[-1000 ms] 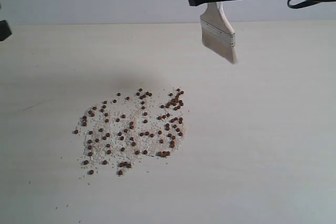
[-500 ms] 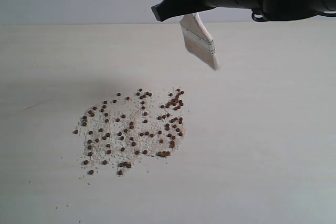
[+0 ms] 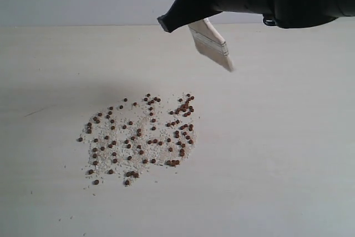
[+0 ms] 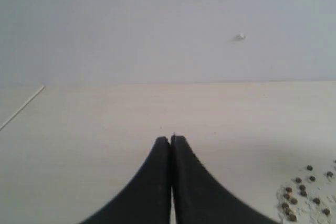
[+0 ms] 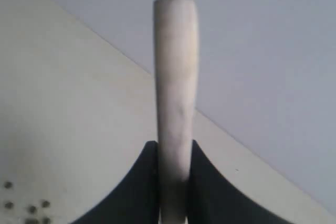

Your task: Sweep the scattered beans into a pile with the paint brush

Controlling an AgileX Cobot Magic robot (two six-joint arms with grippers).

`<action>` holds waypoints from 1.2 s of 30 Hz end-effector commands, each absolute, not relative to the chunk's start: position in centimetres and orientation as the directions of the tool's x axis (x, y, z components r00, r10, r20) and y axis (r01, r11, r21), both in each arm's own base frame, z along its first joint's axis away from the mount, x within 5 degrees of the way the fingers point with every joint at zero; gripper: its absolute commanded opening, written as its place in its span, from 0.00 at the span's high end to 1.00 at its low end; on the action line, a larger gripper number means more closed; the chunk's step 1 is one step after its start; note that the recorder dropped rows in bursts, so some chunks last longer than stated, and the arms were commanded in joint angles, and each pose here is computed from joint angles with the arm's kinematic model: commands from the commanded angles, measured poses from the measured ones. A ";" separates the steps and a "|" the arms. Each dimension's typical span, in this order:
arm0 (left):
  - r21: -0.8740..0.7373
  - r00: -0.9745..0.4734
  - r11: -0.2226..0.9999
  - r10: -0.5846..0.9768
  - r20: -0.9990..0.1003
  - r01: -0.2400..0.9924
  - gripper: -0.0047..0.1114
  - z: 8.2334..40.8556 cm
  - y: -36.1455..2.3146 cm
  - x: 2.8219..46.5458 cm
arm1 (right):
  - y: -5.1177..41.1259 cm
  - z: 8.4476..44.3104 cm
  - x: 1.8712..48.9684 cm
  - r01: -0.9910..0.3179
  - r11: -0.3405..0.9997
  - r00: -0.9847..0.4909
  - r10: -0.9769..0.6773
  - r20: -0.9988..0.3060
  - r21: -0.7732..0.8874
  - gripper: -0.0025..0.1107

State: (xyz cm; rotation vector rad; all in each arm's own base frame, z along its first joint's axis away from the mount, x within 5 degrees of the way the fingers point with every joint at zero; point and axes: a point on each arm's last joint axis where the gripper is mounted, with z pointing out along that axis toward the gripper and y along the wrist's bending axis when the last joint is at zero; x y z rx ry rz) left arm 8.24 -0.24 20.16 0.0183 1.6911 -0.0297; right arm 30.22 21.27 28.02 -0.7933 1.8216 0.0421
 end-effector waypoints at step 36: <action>-0.018 -0.244 0.999 -0.005 -0.970 0.049 0.96 19.0 -0.4 8.0 | 20.9 13.3 29.2 -0.506 0.841 -0.131 -0.292 -0.947 -0.189 0.98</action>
